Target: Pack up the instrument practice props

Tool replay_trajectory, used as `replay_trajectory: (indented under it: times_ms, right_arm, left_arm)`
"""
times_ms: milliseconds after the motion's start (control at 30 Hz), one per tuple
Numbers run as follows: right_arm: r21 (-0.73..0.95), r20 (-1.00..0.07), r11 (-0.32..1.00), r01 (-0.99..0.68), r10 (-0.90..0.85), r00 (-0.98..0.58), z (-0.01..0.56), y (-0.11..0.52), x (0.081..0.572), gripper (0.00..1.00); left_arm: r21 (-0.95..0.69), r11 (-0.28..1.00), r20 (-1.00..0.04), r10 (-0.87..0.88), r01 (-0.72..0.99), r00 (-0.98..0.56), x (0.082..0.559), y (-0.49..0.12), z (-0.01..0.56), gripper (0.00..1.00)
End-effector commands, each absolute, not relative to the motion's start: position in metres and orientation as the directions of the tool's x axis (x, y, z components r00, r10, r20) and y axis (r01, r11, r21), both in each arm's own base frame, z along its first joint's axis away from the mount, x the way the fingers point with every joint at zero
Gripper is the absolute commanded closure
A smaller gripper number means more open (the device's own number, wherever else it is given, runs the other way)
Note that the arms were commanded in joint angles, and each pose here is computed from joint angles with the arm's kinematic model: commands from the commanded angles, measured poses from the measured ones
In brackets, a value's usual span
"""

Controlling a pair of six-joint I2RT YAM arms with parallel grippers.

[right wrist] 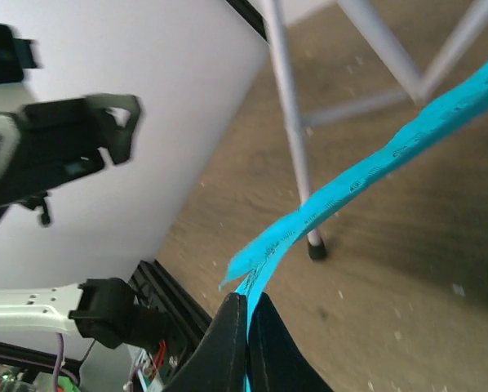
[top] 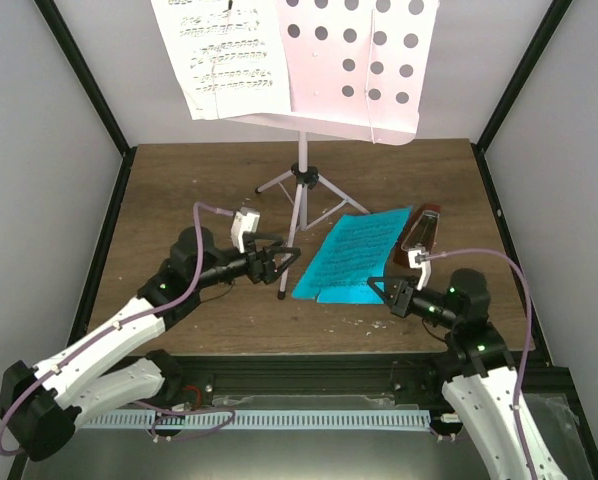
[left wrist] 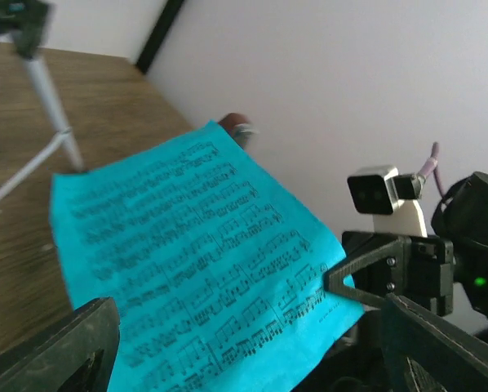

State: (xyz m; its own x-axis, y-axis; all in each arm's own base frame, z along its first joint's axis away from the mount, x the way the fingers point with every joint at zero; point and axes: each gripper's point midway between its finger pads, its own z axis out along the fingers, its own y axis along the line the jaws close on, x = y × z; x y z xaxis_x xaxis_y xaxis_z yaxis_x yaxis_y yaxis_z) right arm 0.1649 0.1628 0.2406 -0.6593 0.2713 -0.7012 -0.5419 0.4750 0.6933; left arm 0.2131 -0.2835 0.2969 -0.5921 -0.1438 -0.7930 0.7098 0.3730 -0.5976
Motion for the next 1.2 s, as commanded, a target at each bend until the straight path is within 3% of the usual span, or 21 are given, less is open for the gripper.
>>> replay_trajectory:
  times_ms: [0, 333, 533, 700, 867, 933, 1167]
  right_arm:
    - [0.784, -0.564, 0.477, -0.396, 0.285, -0.775, 0.203, 0.163, 0.165, 0.99]
    - [0.874, -0.340, 0.458, -0.164, 0.334, -0.879, 0.133, 0.164, 0.163, 0.99]
    - [0.856, -0.323, 0.503, -0.117, 0.345, -0.881, 0.111, 0.159, 0.166, 0.95]
    - [0.835, -0.335, 0.541, -0.104, 0.349, -0.875, 0.108, 0.155, 0.172, 0.75]
    - [0.810, -0.373, 0.579, -0.094, 0.384, -0.845, 0.115, 0.147, 0.181, 0.27]
    - [0.801, -0.388, 0.592, -0.088, 0.401, -0.830, 0.121, 0.143, 0.184, 0.14]
    - [0.712, -0.521, 0.699, -0.067, 0.463, -0.717, 0.161, 0.113, 0.193, 0.00]
  left_arm:
    - [-0.526, 0.565, -0.822, -0.144, 0.636, -0.551, 0.230, -0.256, 0.272, 0.12]
    - [-0.532, 0.602, -0.812, -0.166, 0.595, -0.559, 0.239, -0.252, 0.261, 0.11]
    - [-0.527, 0.624, -0.804, -0.146, 0.577, -0.576, 0.240, -0.251, 0.252, 0.11]
    - [-0.522, 0.643, -0.802, -0.146, 0.561, -0.579, 0.240, -0.246, 0.247, 0.11]
    - [-0.493, 0.670, -0.815, -0.132, 0.556, -0.564, 0.242, -0.239, 0.248, 0.11]
    - [-0.462, 0.703, -0.827, -0.120, 0.541, -0.549, 0.245, -0.229, 0.250, 0.10]
    - [-0.433, 0.782, -0.840, -0.169, 0.449, -0.515, 0.265, -0.173, 0.266, 0.02]
